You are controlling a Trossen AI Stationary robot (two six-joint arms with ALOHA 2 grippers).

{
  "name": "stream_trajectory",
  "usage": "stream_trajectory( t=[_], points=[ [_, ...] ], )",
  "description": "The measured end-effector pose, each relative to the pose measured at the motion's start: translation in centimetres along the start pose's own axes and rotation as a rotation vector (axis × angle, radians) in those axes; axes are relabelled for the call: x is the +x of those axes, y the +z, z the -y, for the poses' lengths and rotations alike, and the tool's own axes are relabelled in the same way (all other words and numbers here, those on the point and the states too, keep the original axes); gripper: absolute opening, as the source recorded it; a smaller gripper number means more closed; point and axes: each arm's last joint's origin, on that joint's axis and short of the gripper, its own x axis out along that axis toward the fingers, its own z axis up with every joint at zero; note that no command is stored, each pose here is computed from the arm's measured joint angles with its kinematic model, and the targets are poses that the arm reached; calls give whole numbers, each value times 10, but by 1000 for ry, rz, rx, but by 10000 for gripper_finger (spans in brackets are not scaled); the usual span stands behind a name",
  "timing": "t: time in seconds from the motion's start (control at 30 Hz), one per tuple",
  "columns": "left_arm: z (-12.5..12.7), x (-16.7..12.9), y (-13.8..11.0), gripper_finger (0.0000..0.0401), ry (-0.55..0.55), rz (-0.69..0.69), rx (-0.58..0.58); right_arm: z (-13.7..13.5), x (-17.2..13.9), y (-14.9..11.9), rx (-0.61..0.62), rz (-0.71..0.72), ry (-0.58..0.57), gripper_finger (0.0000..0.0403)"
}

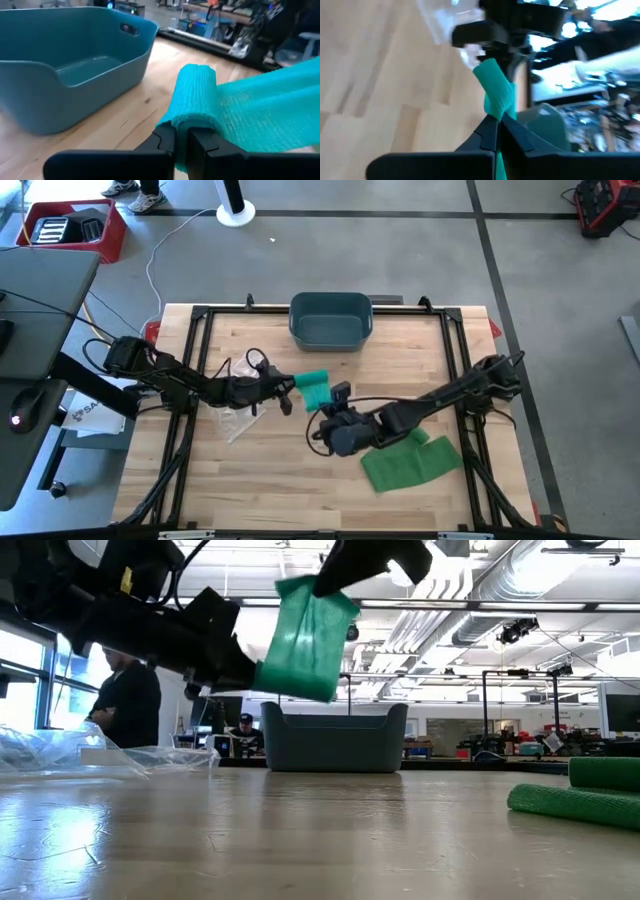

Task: Roll bandage
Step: Roll the blue bandage

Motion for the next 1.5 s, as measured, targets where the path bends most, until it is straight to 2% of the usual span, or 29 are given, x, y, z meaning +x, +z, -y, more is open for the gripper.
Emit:
stream_trajectory(
  t=[0.13,0.27,0.5,0.6,0.8,0.93,1.1,1.37,1.5],
  points=[
    [1,0,1,9,-33,2,-9,5,-2,5,29,-9,-168,0],
    [4,0,3,9,-73,17,-24,16,4,10,84,25,-212,0],
    [12,0,9,9,-119,39,-29,35,23,3,143,-8,-247,0],
    [16,-1,11,9,-121,52,-13,39,28,1,152,-3,-226,0],
    [19,-2,20,9,-144,136,-48,26,16,2,89,-27,-233,0],
    [20,-3,26,9,-162,193,-85,10,2,6,34,-6,-191,0],
    [23,-6,35,9,-243,256,-159,-3,-12,10,18,25,-165,0],
    [24,-7,38,9,-267,280,-200,1,-10,14,64,52,-188,0],
    [23,-6,35,9,-245,253,-179,7,-12,21,54,66,-268,0]
  ],
)
